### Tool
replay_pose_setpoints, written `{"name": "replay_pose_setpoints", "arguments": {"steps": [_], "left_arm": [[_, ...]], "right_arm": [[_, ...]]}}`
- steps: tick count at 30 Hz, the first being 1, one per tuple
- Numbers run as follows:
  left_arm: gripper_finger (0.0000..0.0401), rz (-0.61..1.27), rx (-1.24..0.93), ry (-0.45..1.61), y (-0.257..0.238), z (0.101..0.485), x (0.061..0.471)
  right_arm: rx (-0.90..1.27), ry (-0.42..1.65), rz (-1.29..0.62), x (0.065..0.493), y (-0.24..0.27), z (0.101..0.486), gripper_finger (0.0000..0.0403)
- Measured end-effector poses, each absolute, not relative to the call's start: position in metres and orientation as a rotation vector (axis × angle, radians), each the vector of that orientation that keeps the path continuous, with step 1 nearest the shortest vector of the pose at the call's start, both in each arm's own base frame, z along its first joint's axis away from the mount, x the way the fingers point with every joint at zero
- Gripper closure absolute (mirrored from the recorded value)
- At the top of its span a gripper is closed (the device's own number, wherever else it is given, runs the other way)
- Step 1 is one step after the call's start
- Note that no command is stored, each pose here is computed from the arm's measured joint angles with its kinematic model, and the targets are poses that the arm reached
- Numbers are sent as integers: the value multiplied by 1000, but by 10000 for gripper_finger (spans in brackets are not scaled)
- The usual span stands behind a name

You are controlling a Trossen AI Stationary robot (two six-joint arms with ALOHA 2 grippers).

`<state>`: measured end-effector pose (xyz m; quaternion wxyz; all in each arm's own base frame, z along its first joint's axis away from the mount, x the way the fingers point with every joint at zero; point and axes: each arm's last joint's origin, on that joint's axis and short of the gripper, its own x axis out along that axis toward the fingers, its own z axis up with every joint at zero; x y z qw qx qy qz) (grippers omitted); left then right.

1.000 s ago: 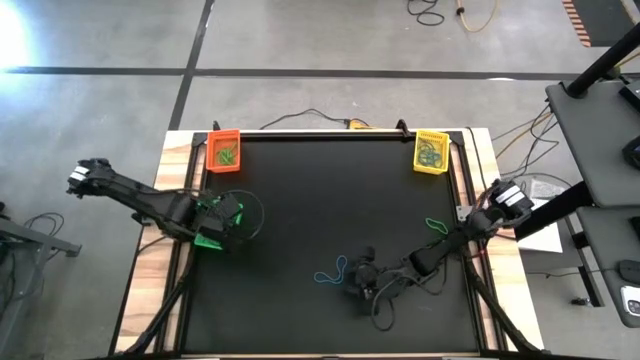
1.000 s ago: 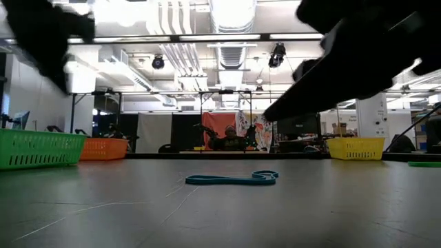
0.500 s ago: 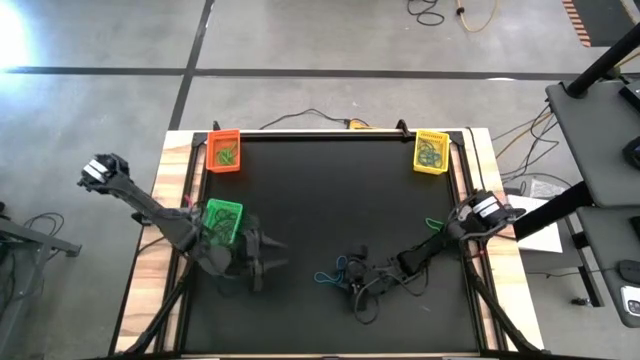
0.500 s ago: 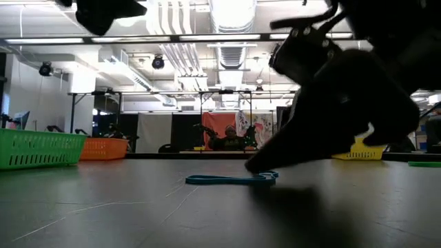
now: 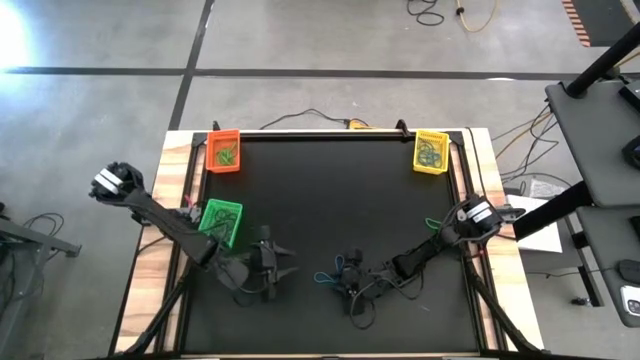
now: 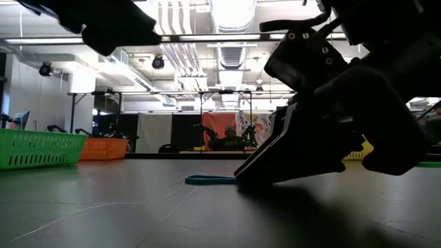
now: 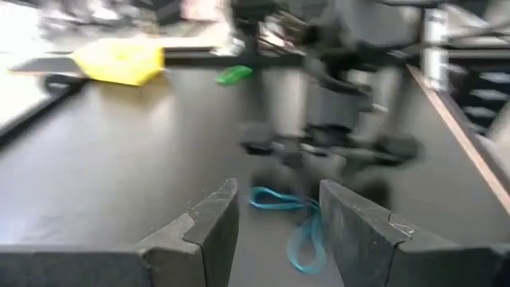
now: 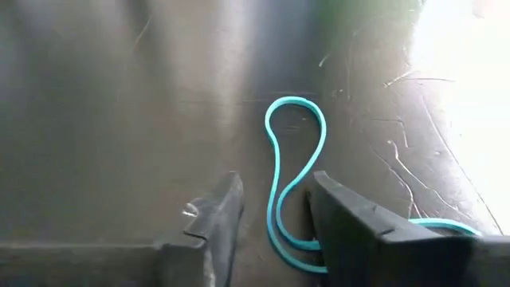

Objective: Sort rubber bands into baskets
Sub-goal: Put the blue rubber band into the yellow bin

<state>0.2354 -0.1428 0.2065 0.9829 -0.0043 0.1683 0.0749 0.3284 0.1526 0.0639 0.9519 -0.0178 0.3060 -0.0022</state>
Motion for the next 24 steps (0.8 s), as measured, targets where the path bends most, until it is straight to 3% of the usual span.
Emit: {"name": "replay_pose_setpoints", "arguments": {"steps": [10,16,24], "left_arm": [[241,226,45,338,-157,166,261],[241,370,199,345,-158,154,270],[250,365,312,336,-152,168,268]], "right_arm": [[-62,724,-36,323,147,55,386],[-41,711,-44,323,147,71,394],[-117,736,-101,307,135,124,394]]}}
